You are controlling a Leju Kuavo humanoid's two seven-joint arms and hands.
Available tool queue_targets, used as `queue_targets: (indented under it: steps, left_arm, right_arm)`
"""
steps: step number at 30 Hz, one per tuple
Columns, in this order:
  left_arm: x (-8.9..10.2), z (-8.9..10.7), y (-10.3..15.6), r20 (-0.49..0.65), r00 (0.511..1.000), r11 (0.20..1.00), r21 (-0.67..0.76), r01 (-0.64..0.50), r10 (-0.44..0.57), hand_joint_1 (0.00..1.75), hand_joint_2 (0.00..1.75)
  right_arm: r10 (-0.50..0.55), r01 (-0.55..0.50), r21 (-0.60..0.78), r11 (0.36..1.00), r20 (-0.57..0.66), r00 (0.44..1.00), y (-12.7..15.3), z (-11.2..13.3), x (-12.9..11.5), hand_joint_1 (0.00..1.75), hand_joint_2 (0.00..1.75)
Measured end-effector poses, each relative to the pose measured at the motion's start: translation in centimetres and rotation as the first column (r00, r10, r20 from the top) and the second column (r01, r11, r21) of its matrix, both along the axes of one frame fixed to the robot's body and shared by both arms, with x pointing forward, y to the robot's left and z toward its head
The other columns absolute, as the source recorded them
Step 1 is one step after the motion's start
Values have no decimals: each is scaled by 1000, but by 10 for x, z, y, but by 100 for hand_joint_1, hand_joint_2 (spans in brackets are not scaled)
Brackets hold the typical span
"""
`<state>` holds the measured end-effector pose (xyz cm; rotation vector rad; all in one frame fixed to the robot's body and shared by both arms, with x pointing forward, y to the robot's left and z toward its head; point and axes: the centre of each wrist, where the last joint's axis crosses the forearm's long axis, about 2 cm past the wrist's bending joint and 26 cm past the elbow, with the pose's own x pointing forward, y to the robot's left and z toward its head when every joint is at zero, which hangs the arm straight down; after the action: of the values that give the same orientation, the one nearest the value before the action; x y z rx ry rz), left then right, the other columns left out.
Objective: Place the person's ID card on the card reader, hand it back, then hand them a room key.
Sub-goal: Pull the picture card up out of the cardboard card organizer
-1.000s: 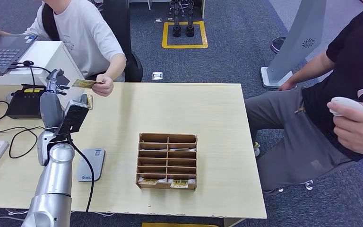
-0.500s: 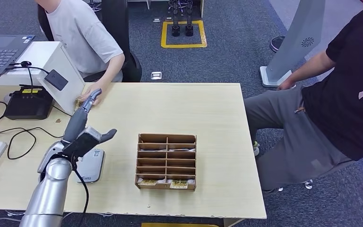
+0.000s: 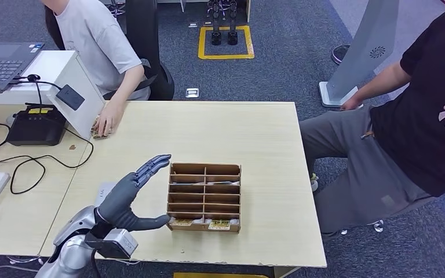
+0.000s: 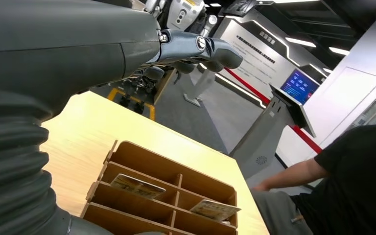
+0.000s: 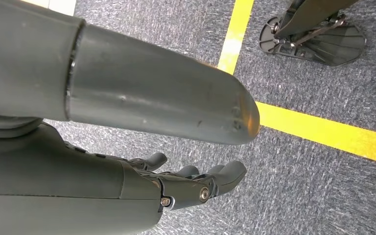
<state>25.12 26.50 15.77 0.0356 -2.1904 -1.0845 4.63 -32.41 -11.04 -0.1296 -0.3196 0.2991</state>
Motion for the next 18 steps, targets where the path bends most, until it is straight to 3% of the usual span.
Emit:
queue_targets:
  steps: [5, 8, 13, 15, 18]
  left_arm:
    - [-7, 0, -1, -31, 998, 998, -33, 61, -62, 0, 175]
    - [-12, -1, 0, -17, 999, 998, 35, 52, -51, 0, 175]
    - [-20, -4, -11, 195, 977, 934, 324, -150, 89, 0, 175]
    - [-23, -7, -18, 274, 954, 896, 383, -225, 122, 0, 175]
    - [-26, -13, -26, 305, 944, 877, 411, -251, 127, 0, 175]
  right_arm:
    - [-3, 3, -8, 1000, 1, 1000, -2, 0, 0, 0, 0]
    - [-10, 10, -12, 1000, -4, 1000, -4, 0, -1, 0, 0]
    - [-29, 29, -20, 999, -8, 1000, -5, 0, -1, 0, 0]
    - [-31, 31, -25, 999, -11, 999, -5, 0, -1, 0, 0]
    - [-34, 34, -30, 999, -11, 999, -5, 0, -1, 0, 0]
